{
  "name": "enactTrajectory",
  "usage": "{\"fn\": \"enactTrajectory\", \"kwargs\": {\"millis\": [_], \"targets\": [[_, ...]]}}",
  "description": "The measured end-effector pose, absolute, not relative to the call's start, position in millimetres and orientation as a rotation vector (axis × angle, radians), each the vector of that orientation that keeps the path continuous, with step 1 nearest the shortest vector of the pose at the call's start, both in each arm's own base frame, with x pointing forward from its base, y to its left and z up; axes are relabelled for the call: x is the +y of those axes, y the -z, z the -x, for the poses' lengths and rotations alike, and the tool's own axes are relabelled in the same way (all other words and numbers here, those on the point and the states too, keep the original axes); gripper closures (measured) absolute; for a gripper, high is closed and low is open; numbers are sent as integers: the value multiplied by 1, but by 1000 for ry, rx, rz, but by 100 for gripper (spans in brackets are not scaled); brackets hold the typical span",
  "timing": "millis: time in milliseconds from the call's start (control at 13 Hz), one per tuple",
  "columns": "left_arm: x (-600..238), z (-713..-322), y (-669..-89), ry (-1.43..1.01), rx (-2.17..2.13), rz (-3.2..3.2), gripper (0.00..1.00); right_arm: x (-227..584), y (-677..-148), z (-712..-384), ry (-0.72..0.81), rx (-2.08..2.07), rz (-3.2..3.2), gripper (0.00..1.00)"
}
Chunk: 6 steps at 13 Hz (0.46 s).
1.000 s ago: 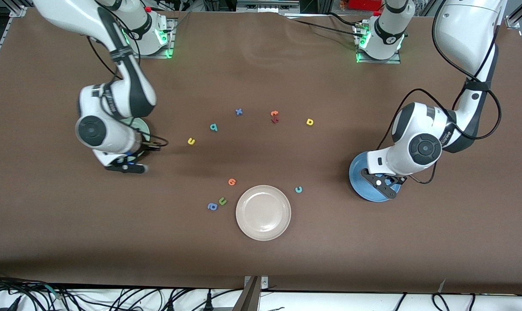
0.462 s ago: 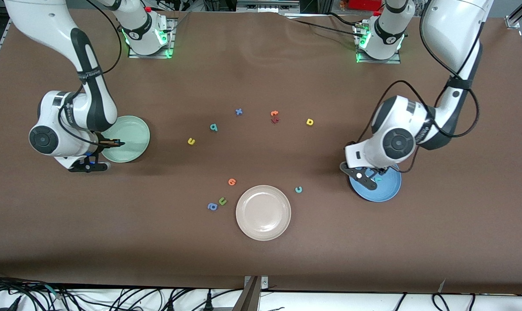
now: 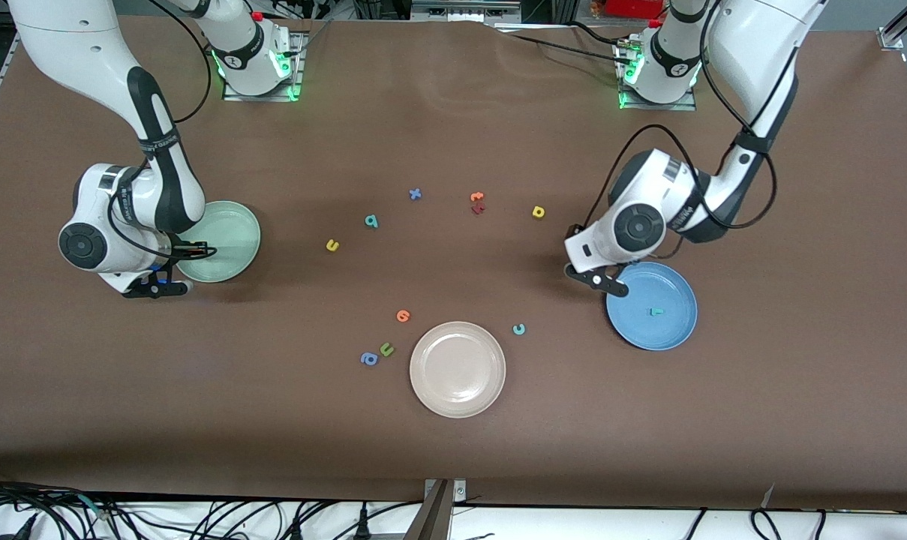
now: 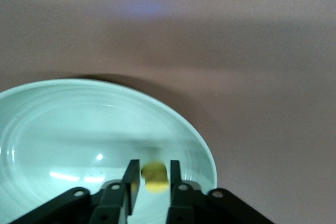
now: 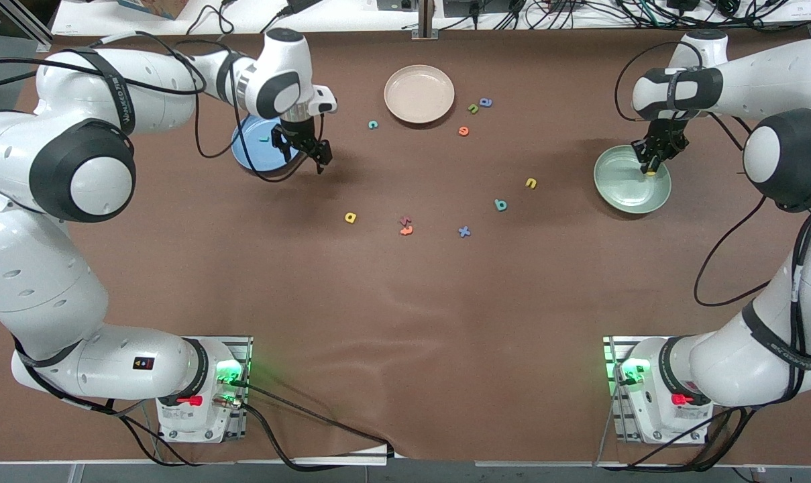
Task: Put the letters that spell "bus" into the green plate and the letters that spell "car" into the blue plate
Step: 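Drop the 2 on green while the left gripper drops the r on blue, then grasp yellow n with the right gripper while the left gripper grasps yellow a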
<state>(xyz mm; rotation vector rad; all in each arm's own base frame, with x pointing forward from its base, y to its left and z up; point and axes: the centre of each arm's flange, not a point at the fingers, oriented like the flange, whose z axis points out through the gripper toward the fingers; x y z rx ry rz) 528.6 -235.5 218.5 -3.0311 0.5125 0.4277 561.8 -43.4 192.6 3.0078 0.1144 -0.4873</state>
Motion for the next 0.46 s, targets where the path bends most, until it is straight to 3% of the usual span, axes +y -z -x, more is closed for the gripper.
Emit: {"fn": "enactTrajectory", "kwargs": {"millis": [462], "targets": [[-251, -485, -197, -344, 280, 3081, 0, 22, -243, -576, 456, 14, -3032, 1]]}}
